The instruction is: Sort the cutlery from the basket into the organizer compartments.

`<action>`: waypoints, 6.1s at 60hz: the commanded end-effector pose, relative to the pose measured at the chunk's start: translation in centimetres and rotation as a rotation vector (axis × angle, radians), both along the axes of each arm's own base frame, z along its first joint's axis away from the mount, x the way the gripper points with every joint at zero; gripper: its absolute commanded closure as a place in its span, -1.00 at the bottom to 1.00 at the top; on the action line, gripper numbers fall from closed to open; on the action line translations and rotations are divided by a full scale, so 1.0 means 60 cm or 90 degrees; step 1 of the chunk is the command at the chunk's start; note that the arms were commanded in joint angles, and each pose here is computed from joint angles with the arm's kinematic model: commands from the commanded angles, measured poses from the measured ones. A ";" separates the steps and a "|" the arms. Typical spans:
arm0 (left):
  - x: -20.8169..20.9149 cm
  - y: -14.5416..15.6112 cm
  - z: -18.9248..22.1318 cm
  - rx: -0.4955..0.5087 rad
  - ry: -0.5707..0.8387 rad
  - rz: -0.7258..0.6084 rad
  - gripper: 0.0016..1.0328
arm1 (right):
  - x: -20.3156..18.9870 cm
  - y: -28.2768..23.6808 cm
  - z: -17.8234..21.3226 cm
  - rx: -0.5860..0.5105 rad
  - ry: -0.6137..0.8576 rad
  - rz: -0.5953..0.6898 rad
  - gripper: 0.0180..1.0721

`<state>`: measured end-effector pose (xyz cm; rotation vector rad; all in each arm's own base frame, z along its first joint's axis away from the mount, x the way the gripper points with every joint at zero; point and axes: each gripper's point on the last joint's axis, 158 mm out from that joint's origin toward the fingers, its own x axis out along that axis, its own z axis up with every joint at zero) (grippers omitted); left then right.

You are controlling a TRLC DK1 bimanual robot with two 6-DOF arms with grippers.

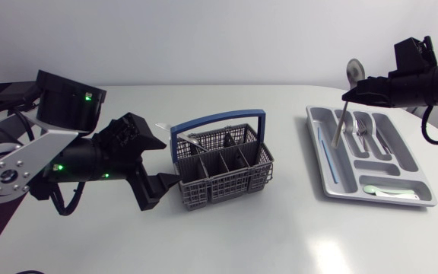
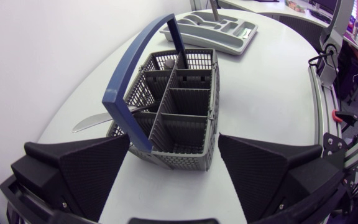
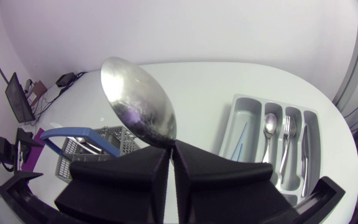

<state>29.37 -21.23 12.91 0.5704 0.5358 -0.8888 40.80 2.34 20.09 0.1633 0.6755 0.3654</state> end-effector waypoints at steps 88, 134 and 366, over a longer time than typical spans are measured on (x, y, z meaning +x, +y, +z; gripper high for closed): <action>-0.011 -0.008 0.007 0.005 -0.012 -0.019 -0.91 | 0.163 -0.232 -0.226 0.069 0.169 0.089 0.82; -0.018 -0.011 0.013 0.004 -0.014 -0.025 -0.91 | 0.183 -0.240 -0.260 0.134 0.198 0.059 0.82; 0.229 0.037 -0.124 -0.231 0.155 -0.001 0.94 | -0.156 0.265 -0.241 -0.127 0.120 0.295 0.89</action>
